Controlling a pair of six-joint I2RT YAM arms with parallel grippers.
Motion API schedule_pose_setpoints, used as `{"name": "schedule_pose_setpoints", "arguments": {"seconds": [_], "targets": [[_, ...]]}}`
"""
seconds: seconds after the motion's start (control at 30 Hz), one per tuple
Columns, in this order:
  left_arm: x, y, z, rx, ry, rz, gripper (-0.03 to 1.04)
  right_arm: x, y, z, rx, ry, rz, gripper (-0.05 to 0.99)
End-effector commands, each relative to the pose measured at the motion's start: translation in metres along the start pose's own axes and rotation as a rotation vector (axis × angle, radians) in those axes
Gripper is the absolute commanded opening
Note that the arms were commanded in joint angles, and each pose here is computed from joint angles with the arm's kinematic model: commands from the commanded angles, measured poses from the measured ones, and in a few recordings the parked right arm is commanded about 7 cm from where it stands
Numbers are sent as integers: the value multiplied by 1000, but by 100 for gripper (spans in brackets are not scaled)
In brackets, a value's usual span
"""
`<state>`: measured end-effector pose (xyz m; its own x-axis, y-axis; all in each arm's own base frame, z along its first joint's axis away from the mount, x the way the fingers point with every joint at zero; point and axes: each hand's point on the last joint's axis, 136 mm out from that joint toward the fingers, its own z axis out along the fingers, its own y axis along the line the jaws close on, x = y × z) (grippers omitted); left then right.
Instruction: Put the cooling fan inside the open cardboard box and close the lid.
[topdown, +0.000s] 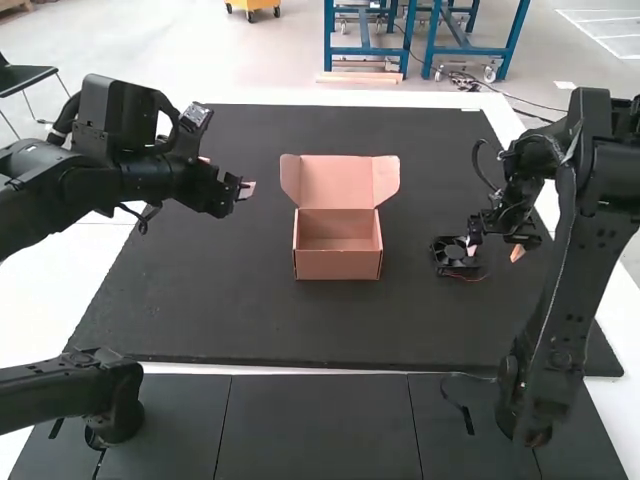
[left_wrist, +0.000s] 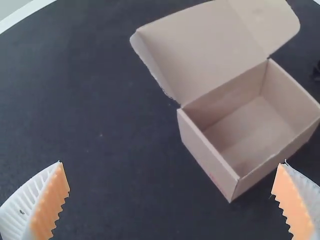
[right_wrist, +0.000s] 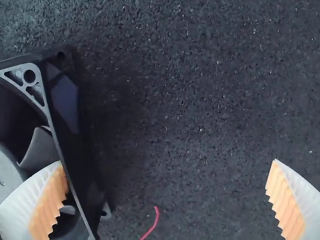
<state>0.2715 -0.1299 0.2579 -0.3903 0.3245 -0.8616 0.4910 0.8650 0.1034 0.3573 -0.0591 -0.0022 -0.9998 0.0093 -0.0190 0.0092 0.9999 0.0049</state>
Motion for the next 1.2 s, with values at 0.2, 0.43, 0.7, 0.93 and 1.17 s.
{"name": "schedule_pose_setpoints", "arguments": {"seconds": [0.2,0.43,0.7,0.93,1.17], "targets": [[-19,5,-9,-15,-52,3,96,-16,-2,0,20,-16,-10,87],[-21,5,-11,-18,-58,3,96,-18,0,0,2,-14,-8,56],[-21,5,-11,-17,-57,3,96,4,17,6,-53,84,-36,45],[-24,6,-15,-19,-66,2,96,17,36,8,-112,129,-62,18],[-24,6,-18,-19,-67,0,96,10,44,4,-127,107,-52,-2]]}}
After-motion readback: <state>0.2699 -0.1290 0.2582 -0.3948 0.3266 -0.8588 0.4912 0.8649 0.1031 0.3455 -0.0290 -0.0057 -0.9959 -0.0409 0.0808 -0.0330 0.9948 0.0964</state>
